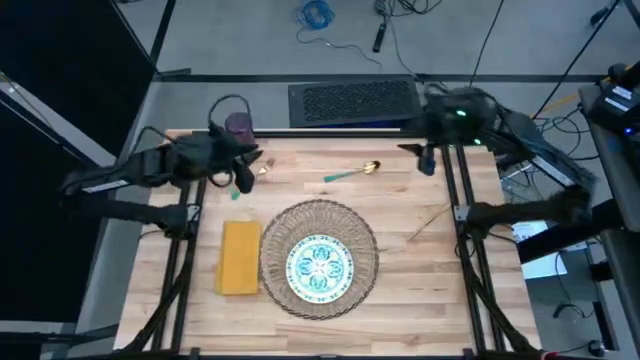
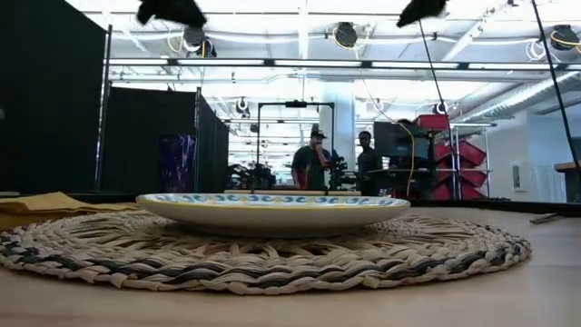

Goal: Set table place
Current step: Move the purple cup to the top center of the table

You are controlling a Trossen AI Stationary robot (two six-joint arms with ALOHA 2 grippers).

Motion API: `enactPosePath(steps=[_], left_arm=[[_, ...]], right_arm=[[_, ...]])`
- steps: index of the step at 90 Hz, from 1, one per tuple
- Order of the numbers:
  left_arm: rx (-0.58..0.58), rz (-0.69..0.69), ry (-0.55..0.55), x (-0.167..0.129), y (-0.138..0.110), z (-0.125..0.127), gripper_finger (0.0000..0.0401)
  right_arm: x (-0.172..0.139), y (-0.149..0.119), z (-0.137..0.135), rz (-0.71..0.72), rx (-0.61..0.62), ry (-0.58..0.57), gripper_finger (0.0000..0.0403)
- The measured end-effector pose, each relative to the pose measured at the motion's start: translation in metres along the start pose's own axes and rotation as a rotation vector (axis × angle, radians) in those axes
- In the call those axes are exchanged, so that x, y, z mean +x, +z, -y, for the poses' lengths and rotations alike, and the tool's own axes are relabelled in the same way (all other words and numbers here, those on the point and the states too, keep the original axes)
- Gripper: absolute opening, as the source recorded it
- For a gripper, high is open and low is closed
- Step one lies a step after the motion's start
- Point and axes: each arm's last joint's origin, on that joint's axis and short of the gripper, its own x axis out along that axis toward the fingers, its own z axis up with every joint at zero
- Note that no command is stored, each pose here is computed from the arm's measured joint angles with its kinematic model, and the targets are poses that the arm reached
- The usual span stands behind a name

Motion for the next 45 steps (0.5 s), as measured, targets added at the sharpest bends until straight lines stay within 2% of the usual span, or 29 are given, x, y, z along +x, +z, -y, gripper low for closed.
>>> enactPosePath(steps=[9,23,39,45], left_arm=[[0.017,0.046,-0.1,0.012,-0.007,-0.007,0.0082],[0.002,-0.02,-0.055,0.041,-0.039,-0.031,0.0082],[-0.15,-0.157,-0.09,0.059,-0.089,-0.058,0.0082],[-0.204,-0.199,-0.071,0.06,-0.104,-0.066,0.0082]], right_arm=[[0.0,-0.037,-0.003,0.172,0.096,-0.046,0.0196],[0.016,-0.081,-0.012,0.358,0.297,-0.066,0.0196],[0.048,-0.107,-0.024,0.469,0.452,0.011,0.0196],[0.061,-0.113,-0.029,0.483,0.49,0.052,0.0196]])
